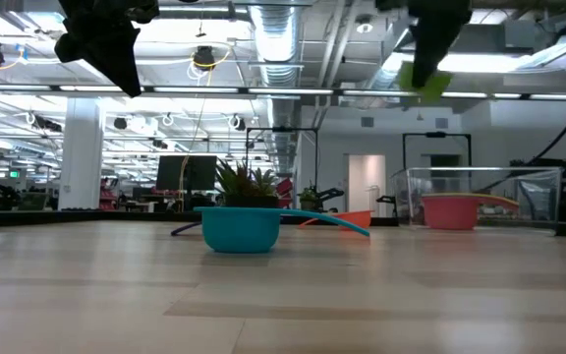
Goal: Nest measuring cups in basket
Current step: Stack the green measuring cup on top of the yellow measuring cup in the transparent bin
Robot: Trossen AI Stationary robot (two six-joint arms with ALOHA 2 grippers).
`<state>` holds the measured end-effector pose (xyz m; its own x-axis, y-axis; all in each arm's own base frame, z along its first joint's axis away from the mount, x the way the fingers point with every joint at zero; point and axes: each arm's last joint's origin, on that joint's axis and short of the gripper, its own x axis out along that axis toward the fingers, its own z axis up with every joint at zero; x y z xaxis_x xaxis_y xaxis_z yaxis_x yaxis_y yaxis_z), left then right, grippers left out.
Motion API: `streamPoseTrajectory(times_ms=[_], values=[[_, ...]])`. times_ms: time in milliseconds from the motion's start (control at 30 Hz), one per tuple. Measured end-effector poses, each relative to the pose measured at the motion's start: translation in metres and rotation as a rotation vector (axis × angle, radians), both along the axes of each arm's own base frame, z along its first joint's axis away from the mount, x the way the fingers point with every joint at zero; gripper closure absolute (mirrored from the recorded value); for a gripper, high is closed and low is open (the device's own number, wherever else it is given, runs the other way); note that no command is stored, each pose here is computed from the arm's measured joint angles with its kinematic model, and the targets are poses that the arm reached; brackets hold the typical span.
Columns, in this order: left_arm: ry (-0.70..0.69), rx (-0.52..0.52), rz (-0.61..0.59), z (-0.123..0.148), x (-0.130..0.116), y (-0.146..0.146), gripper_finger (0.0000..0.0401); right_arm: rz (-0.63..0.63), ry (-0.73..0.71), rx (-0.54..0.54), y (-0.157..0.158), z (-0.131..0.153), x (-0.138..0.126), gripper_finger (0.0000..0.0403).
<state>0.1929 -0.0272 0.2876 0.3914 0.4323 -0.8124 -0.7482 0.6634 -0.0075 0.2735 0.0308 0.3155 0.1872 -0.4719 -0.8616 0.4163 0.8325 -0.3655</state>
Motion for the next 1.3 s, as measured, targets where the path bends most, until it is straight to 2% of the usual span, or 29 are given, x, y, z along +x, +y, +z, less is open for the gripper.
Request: streamPoseTrajectory(times_ms=[67, 167, 467, 633, 800, 867, 1067, 1300], values=[[0.0, 0.0, 0.0, 0.0, 0.0, 0.0, 0.0401, 0.007, 0.038, -0.094, -0.005, 0.014, -0.011, 0.0394], [-0.001, 0.002, 0.001, 0.0, 0.0, 0.0, 0.0401, 0.011, 0.095, -0.158, -0.019, 0.027, -0.024, 0.0394], [-0.009, 0.012, 0.013, 0.0, 0.0, 0.0, 0.0401, -0.026, 0.22, -0.168, -0.077, 0.036, -0.041, 0.0394], [-0.013, 0.013, 0.016, 0.0, 0.0, 0.0, 0.0401, 0.042, 0.304, -0.166, -0.109, 0.034, -0.041, 0.0394], [-0.017, 0.01, 0.022, 0.0, 0.0, 0.0, 0.0401, 0.181, 0.238, -0.089, -0.135, 0.03, -0.034, 0.0394], [-0.022, 0.005, 0.031, 0.0, 0.0, 0.0, 0.0401, 0.174, 0.249, -0.068, -0.145, 0.027, -0.035, 0.0394], [-0.032, 0.008, 0.048, 0.001, 0.0, 0.001, 0.0401, 0.089, 0.406, 0.066, -0.17, 0.007, -0.044, 0.0394], [-0.042, 0.035, 0.059, 0.001, 0.001, 0.001, 0.0401, 0.093, 0.495, 0.202, -0.192, -0.027, -0.028, 0.0394]])
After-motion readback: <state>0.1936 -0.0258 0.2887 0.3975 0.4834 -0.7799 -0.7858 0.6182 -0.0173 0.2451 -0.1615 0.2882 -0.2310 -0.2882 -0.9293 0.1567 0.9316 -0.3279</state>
